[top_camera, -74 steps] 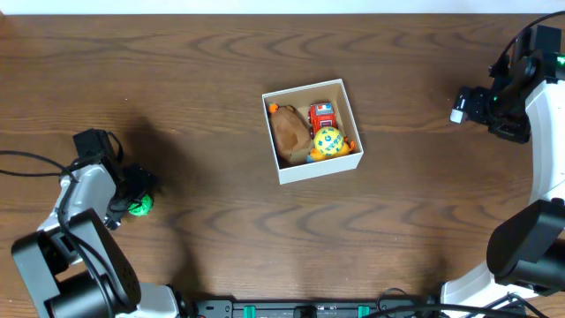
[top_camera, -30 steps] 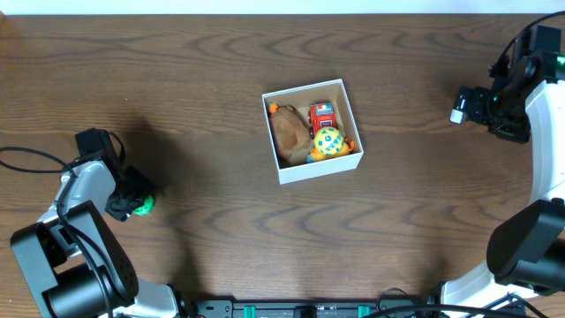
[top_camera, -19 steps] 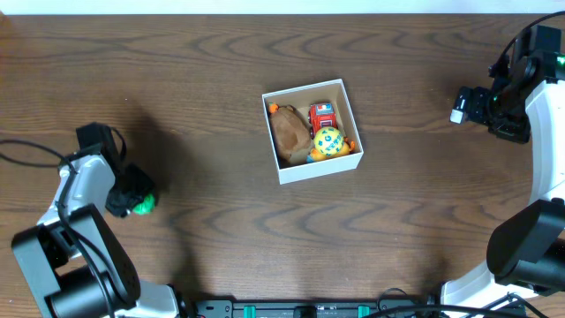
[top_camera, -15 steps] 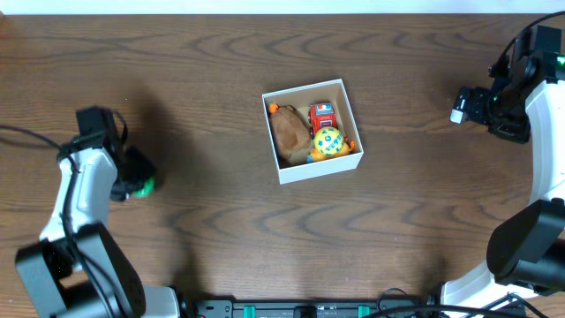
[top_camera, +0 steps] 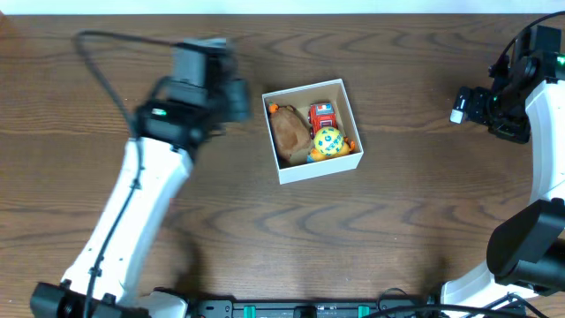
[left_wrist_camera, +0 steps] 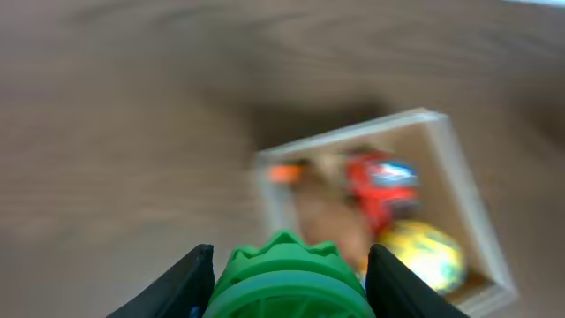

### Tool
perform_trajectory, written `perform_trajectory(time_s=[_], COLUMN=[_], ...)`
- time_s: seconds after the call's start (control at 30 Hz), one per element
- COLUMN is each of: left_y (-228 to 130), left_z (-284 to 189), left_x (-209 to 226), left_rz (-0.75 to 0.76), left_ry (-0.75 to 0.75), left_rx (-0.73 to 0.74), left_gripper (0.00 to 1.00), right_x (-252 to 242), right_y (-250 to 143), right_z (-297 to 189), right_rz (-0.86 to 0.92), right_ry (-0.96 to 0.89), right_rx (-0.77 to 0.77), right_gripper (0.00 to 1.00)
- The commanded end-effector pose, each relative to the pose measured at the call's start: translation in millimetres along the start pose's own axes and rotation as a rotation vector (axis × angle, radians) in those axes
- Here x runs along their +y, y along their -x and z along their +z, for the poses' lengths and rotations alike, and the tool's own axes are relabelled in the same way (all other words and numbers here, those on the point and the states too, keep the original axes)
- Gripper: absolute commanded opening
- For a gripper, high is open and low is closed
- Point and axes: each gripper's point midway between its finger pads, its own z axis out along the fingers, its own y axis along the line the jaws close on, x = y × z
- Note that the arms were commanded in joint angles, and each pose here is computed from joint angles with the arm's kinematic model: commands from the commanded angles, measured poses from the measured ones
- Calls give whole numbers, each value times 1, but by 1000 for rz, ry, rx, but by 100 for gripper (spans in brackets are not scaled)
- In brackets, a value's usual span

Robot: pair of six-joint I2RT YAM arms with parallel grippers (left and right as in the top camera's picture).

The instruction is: Pack container

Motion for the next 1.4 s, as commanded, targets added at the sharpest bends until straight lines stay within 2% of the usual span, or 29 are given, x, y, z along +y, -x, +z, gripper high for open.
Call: perform_trajectory(time_s=[0.0,0.13,0.33,0.37,0.4,0.6,0.87,1.0,1.1,1.13,1.2,1.37], left_y=[-9,-38,-79,-83,-87,-90,-71,-42,-21,-15,-6,0], left_z=[-1,21,58,62,67,77,59,29,8,2,-5,-14], left_x=[-54,-80,-68,-66,-63,-58,-44,-2,41,57,84,132], left_rz=[152,212,226,224,222,215,178,61,-36,-68,-123,-220], left_ry=[-99,-125,-66,-57,-48,-37,-26,55,131,153,193,269], left_rx=[-4,84,256,274,291,306,259,180,118,97,69,46], left_gripper=[39,39,42,53,59,72,72,72,73,78,98,98], right_x=[2,2,2,2,2,1,8,34,61,72,96,133], right_y=[4,3,2,1,1,1,2,4,14,18,27,48], right_z=[-13,-13,-13,-13,-13,-13,-13,-20,-34,-39,-46,-58], right_rz=[-7,-6,-7,-7,-6,-7,-35,-134,-211,-238,-285,-348], right_ry=[6,5,5,5,4,4,8,24,20,27,56,72], right_rx=[-38,-35,-31,-29,-27,-26,-34,-73,-167,-210,-282,-428], right_gripper=[99,99,99,99,99,99,99,99,99,99,99,99])
